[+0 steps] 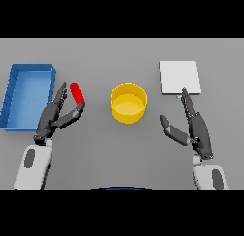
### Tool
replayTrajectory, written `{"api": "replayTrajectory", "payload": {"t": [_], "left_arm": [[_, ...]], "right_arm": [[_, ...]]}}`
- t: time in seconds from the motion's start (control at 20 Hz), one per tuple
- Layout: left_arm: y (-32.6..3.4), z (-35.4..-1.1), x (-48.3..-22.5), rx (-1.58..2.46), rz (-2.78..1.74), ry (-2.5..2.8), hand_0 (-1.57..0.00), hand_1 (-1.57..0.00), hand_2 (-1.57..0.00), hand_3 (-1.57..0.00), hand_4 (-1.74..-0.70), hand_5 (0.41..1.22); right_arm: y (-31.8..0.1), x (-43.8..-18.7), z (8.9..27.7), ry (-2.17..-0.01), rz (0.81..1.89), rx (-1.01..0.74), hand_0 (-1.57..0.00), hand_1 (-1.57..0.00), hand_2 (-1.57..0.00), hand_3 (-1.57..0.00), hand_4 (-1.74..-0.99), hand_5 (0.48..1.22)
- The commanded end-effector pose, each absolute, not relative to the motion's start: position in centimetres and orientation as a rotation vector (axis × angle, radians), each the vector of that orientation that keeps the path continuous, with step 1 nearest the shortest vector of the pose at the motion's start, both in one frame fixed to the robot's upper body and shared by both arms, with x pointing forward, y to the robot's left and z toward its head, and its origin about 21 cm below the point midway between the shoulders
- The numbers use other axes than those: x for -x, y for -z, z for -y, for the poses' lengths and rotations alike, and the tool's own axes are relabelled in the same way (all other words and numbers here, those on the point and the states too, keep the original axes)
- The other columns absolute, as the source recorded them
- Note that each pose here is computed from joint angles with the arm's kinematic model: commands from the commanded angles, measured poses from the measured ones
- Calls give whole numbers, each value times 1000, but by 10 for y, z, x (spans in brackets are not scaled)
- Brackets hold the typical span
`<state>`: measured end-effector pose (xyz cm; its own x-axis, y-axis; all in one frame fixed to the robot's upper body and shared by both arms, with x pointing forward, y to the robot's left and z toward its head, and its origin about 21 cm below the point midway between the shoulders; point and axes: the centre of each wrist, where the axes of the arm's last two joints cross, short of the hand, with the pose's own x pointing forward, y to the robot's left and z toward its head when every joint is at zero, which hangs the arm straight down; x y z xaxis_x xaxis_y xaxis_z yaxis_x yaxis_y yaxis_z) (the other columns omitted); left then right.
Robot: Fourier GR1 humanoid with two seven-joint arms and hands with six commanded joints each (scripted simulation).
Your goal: Pick up the red beaker and tilt it to pour out 1 green nut into yellow bowl. Pick up the yellow bowl and place it on the metallic measuring scale.
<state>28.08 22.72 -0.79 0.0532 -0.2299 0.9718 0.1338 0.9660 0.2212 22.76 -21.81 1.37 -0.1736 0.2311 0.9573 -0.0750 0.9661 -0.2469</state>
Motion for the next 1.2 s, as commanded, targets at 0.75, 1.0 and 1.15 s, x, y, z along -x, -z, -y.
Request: {"api": "replayTrajectory", "payload": {"t": [0.75,1.0,1.15], "left_arm": [[19,-204,-342,-84,1518,307,1,1,1,1,-1246,695],[30,-201,-350,-27,1555,203,-81,-94,-157,-133,-1364,761],[32,-191,-354,-81,1555,178,-551,-588,-662,-728,-1471,943]], "right_arm": [[-13,-229,218,-249,1705,131,1,1,1,1,-1245,642],[-16,-229,219,-250,1705,131,1,1,1,1,-1242,645],[-18,-227,221,-245,1709,139,1,1,1,1,-1237,648]]}}
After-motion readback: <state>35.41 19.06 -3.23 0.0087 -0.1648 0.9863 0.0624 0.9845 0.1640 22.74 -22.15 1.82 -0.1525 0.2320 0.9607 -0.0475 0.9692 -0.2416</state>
